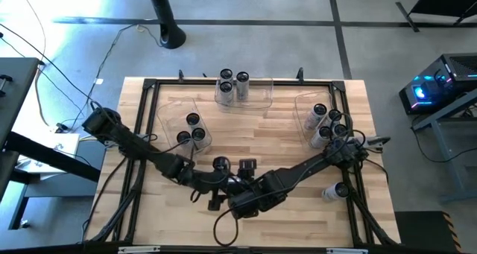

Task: Sort soda cans
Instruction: Put the white/yellow soda can into the left transparent bin

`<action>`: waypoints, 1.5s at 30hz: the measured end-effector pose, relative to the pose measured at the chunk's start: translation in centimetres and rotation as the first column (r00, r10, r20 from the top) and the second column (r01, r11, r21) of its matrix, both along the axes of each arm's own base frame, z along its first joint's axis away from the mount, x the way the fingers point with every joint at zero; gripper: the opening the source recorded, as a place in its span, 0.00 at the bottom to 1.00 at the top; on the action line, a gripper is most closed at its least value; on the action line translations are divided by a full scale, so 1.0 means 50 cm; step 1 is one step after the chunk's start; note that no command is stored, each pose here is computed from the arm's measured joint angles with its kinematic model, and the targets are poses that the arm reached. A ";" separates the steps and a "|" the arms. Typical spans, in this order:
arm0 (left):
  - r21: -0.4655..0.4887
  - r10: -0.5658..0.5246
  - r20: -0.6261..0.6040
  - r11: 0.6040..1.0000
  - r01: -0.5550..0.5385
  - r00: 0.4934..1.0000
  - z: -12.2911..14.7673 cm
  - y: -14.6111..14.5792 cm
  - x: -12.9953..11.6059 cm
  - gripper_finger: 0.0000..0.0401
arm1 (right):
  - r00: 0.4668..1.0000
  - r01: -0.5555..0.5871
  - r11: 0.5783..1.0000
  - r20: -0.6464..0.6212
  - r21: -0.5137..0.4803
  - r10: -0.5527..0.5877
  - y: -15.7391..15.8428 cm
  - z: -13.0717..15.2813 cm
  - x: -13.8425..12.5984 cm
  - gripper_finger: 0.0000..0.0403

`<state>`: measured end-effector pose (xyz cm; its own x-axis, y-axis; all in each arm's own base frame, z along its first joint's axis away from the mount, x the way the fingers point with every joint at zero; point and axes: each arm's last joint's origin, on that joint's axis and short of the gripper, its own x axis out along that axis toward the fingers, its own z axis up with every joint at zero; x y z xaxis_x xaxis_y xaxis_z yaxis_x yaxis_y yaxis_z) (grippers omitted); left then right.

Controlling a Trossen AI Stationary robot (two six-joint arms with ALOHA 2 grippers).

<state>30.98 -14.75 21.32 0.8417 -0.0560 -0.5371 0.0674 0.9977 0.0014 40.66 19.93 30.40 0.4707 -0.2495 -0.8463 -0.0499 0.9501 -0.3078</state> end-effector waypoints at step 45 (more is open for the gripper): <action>0.014 0.186 0.492 0.975 -0.221 0.851 -0.057 -0.020 -0.186 0.61 | 0.396 -0.049 0.986 0.909 0.158 -0.126 -0.035 -0.150 -0.024 0.78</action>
<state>21.67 -15.73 18.47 0.9845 0.1664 -0.0548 -0.1639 0.9853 0.0480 39.44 18.16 22.90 0.9747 -0.2146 0.0632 0.2158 0.9763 -0.0131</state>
